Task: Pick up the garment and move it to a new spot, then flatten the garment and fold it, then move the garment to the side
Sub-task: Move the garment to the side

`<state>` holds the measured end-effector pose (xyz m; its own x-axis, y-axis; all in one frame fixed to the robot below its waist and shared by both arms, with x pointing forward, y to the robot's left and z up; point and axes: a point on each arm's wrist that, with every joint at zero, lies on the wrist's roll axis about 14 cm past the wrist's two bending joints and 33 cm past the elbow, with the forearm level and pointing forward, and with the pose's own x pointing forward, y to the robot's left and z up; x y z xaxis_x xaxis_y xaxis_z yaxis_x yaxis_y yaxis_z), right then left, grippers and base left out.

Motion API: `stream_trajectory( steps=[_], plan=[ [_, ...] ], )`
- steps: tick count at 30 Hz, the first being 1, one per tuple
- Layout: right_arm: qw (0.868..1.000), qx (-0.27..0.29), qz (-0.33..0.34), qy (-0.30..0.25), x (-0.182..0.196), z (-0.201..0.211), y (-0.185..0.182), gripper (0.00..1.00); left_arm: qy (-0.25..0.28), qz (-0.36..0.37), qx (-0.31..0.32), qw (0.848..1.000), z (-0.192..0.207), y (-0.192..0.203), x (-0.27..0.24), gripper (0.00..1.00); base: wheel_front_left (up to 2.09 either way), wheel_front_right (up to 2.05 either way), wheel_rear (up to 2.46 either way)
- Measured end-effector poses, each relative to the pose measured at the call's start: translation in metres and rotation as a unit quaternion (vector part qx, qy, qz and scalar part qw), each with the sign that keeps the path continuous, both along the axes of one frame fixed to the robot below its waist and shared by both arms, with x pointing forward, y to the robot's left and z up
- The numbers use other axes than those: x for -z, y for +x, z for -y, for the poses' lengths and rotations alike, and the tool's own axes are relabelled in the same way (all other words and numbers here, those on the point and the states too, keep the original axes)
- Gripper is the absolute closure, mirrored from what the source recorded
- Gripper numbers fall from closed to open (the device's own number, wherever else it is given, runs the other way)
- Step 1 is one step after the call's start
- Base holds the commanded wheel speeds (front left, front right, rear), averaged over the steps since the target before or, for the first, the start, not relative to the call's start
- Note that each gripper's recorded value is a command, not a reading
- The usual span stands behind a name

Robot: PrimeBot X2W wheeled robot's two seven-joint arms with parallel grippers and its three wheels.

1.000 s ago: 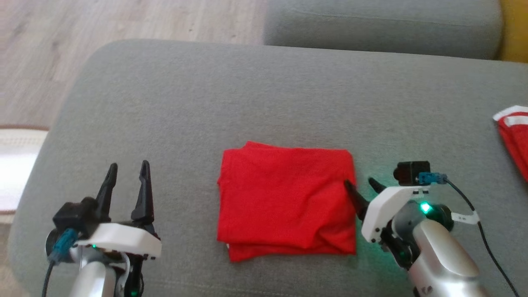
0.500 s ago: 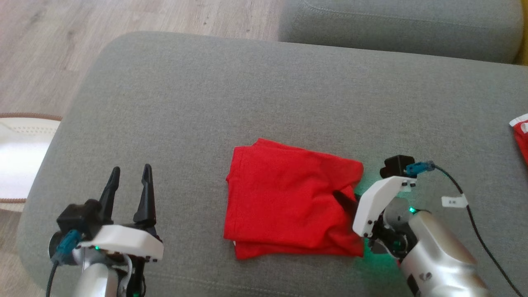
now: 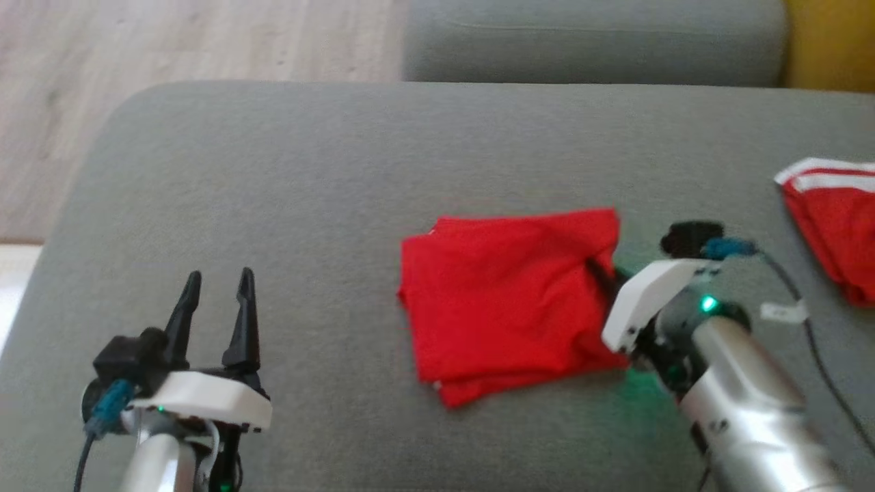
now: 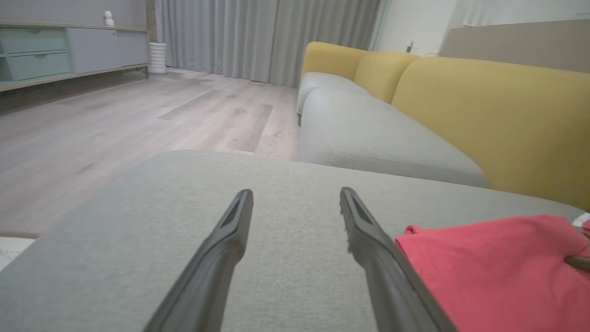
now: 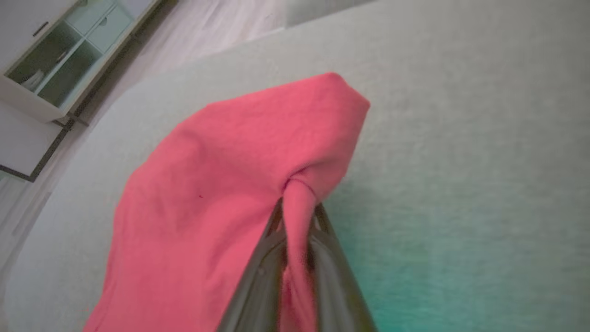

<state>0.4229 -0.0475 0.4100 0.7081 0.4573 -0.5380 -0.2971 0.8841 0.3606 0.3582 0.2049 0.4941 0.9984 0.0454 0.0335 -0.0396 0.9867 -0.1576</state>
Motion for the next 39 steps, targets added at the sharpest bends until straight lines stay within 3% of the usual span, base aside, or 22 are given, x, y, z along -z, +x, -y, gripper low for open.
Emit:
stream_trajectory(
  steps=[8, 20, 30, 39],
  plan=[
    [0.996, 0.084, 0.038, -0.017, -0.022, 0.077, 0.007, 1.00, -0.010, 0.011, 0.111, 0.994, 0.074, 0.029, -0.006, 0.00, 0.00, 0.00, 0.00],
    [0.982, 0.183, 0.048, -0.017, -0.030, 0.152, -0.015, 1.00, -0.022, 0.014, 0.252, 0.967, 0.174, 0.057, -0.006, 0.00, 0.00, 0.00, 0.00],
    [0.980, 0.190, 0.039, -0.034, -0.024, 0.167, -0.014, 1.00, -0.022, 0.010, 0.275, 0.961, 0.193, 0.072, 0.000, 0.00, 0.00, 0.00, 0.00],
    [0.972, 0.142, 0.064, -0.178, -0.065, 0.223, 0.058, 1.00, -0.012, -0.012, 0.262, 0.965, 0.176, 0.097, 0.026, 0.00, 0.00, 0.00, 0.00]
  ],
)
